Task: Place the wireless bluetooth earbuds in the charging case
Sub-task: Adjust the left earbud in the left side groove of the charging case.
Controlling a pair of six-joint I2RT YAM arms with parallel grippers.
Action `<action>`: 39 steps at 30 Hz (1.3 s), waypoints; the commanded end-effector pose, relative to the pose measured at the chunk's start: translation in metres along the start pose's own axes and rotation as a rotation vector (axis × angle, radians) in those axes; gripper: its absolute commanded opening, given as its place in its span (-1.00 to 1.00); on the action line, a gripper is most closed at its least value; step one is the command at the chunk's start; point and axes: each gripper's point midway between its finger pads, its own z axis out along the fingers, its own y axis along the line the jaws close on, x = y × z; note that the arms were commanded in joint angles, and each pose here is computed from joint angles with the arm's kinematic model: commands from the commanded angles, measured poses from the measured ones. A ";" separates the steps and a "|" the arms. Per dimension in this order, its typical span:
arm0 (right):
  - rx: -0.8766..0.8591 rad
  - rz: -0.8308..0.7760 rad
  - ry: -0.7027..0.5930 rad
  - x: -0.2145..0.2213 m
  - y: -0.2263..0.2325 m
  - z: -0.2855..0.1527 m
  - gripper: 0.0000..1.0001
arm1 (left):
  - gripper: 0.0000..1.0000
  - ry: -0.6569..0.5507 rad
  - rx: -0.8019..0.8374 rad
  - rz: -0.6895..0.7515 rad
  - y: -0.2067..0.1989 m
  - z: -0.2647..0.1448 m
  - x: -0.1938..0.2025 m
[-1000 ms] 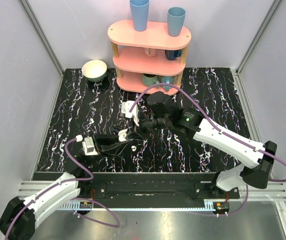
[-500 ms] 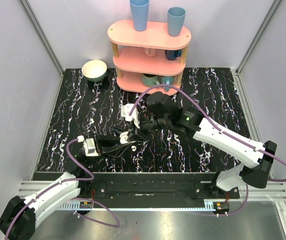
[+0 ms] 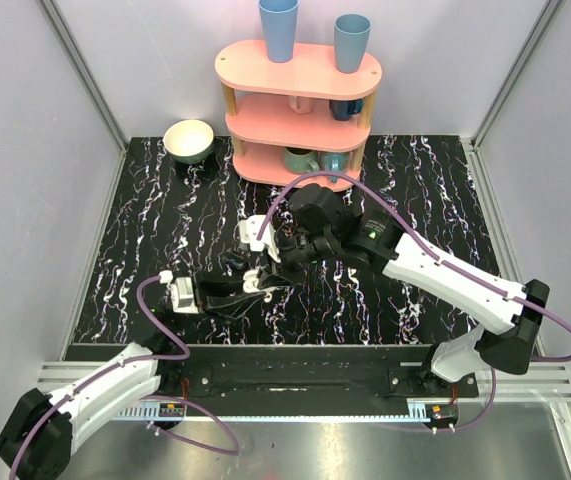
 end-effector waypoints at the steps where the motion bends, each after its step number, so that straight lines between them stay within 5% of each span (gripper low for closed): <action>1: -0.009 -0.009 0.057 0.010 -0.003 0.004 -0.64 | -1.00 -0.135 0.129 0.091 -0.029 -0.006 -0.029; 15: -0.065 0.023 0.128 0.024 0.009 0.010 -0.55 | -1.00 -0.165 0.107 0.101 -0.026 -0.006 -0.034; 23: -0.069 0.035 0.160 0.026 0.013 0.008 -0.30 | -1.00 -0.171 0.086 0.103 -0.023 -0.007 -0.034; 31: -0.004 -0.024 0.055 0.001 0.011 -0.009 -0.14 | -1.00 -0.156 0.073 0.097 -0.020 -0.007 -0.031; 39: 0.051 -0.057 -0.043 -0.016 0.009 -0.018 -0.20 | -1.00 -0.155 0.070 0.095 -0.019 -0.006 -0.031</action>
